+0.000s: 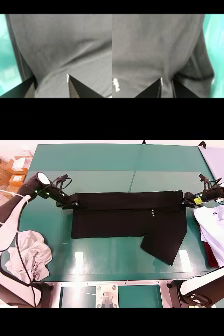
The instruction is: Fold the shirts.
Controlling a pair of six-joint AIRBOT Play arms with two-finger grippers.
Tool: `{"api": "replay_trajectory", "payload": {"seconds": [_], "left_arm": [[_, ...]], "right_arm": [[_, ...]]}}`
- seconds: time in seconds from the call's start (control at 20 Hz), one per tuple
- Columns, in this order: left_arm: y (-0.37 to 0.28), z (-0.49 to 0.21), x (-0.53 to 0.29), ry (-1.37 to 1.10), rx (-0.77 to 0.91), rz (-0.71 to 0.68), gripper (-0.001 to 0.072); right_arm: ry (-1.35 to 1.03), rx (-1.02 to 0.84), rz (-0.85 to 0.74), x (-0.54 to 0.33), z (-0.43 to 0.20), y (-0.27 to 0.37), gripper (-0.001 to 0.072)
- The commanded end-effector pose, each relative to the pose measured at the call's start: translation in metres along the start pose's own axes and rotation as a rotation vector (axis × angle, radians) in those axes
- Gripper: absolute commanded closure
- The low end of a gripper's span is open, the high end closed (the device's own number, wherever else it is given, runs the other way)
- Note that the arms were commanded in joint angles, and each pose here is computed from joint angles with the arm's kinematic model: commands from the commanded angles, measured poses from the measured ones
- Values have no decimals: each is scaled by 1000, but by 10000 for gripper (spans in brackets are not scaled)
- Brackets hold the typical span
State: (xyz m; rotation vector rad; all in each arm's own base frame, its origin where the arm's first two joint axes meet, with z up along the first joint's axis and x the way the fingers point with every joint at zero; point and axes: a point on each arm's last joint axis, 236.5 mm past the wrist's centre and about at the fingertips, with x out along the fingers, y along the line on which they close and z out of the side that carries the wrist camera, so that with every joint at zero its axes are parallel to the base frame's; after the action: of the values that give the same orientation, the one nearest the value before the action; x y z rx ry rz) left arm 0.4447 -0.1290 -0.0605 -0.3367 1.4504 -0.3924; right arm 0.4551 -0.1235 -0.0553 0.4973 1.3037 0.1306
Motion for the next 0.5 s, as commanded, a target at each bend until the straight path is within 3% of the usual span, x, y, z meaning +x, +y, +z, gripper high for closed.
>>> {"api": "replay_trajectory", "payload": {"seconds": [0.0, 0.25, 0.45], "left_arm": [[14, -30, -26, 138, -53, 111, 254], [37, -102, -56, 240, -44, 247, 256], [43, -162, -60, 129, -61, 271, 255]], "right_arm": [[-10, 59, 3, -38, -8, 7, 537], [-18, 192, 0, -86, -68, -1, 537], [-118, 342, -44, -102, -135, -29, 537]]}}
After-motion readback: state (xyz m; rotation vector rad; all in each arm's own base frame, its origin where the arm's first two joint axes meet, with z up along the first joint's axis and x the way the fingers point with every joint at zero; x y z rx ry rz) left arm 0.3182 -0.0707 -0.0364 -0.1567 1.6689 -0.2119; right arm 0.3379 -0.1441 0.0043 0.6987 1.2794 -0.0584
